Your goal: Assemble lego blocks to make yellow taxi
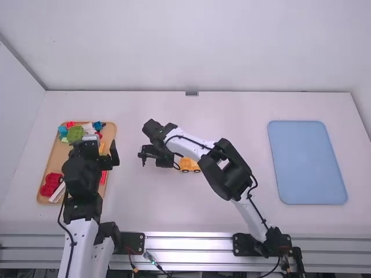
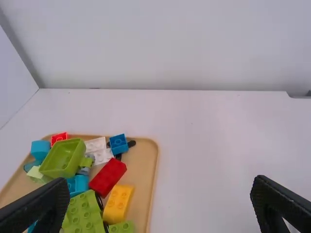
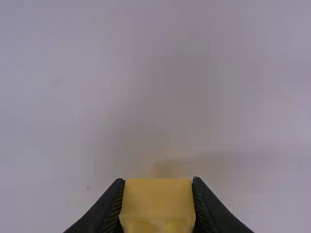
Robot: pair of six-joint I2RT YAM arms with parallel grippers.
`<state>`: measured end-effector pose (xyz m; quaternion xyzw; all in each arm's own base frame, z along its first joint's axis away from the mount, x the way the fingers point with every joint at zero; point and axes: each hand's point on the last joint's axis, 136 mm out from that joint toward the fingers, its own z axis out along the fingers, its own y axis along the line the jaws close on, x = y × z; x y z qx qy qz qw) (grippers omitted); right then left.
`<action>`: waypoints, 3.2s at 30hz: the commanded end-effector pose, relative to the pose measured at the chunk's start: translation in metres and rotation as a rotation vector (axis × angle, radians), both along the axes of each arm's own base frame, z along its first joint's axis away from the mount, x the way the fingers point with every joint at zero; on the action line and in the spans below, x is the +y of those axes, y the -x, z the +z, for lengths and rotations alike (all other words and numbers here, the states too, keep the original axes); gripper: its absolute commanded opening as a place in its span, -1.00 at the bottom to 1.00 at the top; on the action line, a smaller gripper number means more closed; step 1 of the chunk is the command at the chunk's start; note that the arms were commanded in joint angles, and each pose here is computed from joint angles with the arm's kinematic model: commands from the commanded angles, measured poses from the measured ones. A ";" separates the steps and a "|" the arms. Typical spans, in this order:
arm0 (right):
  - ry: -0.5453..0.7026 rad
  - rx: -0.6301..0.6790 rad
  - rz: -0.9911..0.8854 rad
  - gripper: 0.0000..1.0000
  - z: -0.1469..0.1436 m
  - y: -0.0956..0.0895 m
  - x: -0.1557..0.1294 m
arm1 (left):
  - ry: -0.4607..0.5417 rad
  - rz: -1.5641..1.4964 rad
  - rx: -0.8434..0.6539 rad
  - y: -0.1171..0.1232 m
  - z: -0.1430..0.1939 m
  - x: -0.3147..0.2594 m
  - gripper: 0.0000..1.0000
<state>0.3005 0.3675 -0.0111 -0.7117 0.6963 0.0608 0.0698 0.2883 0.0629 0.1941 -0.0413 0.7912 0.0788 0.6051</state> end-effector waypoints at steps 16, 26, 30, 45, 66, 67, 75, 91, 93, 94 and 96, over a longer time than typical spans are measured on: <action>-0.018 -0.015 0.037 0.99 0.001 -0.005 0.008 | 0.008 0.009 0.022 -0.004 -0.009 0.003 0.98; -0.386 0.027 -0.009 0.98 0.108 -0.044 0.023 | 0.075 -0.030 0.052 -0.003 -0.018 -0.008 0.99; -0.569 0.038 -0.028 0.98 0.159 -0.066 -0.004 | -0.005 -0.339 0.061 -0.007 -0.018 -0.053 0.98; -0.758 -0.266 -0.503 0.98 0.172 -0.118 -0.141 | -0.157 -0.951 0.542 -0.044 -0.075 -0.135 0.98; -0.914 -0.294 -0.870 0.98 0.142 -0.123 -0.244 | -0.538 -1.231 1.024 -0.047 -0.191 -0.205 0.98; -0.922 -0.283 -0.861 0.98 0.143 -0.121 -0.243 | -0.529 -1.245 1.001 -0.048 -0.191 -0.211 1.00; -0.924 -0.275 -0.851 0.98 0.143 -0.120 -0.239 | -0.508 -1.255 1.029 -0.042 -0.204 -0.209 0.81; -0.923 -0.274 -0.854 0.98 0.143 -0.120 -0.239 | -0.496 -1.256 1.045 -0.029 -0.219 -0.205 0.18; -0.923 -0.275 -0.854 0.98 0.143 -0.120 -0.239 | -0.474 -1.212 1.053 -0.032 -0.219 -0.204 -0.02; -0.923 -0.275 -0.853 0.98 0.143 -0.120 -0.239 | -0.460 -1.195 1.053 -0.033 -0.219 -0.205 -0.16; -0.923 -0.275 -0.854 0.98 0.143 -0.120 -0.239 | -0.434 -1.165 1.054 -0.036 -0.218 -0.205 -0.50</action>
